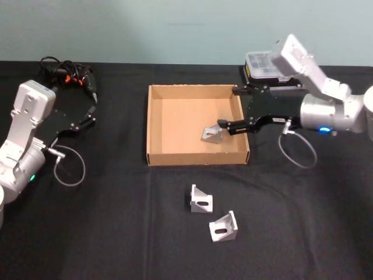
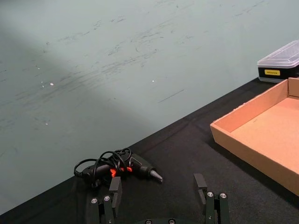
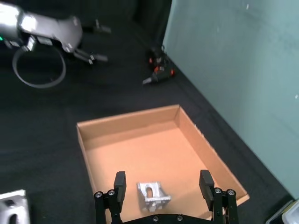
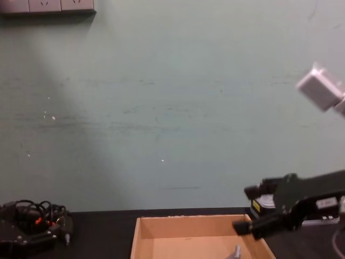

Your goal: Use one hand to pick up the angle iron from the table and place it into the box.

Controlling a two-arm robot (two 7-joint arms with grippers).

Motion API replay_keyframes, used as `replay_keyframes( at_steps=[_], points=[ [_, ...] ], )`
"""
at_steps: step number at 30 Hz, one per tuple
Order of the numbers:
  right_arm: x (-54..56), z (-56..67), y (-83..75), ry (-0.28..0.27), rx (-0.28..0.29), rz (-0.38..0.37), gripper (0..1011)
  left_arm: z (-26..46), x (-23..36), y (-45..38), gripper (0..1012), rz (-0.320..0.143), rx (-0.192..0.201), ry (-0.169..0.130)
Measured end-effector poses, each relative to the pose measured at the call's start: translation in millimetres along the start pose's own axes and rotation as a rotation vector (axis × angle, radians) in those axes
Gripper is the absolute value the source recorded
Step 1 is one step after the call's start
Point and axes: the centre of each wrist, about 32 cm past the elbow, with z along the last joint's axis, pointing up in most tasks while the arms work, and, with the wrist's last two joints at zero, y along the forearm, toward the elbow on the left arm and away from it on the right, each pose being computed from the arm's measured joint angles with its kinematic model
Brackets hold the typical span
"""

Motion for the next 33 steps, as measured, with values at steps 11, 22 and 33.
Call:
replay_keyframes(
  at_steps=[11,22,33],
  points=[
    [1.1,20.9,-47.6,-0.001,0.081,0.075,1003,0.0,0.0,0.0,1000,0.000,0.000,0.000],
    [-11.5,21.3,-76.9,0.006,0.056,0.205,1002,0.0,0.0,0.0,1000,0.000,0.000,0.000],
    [-32.3,3.8,-70.9,0.041,0.003,0.312,1003,0.0,0.0,0.0,1000,0.000,0.000,0.000]
  ],
)
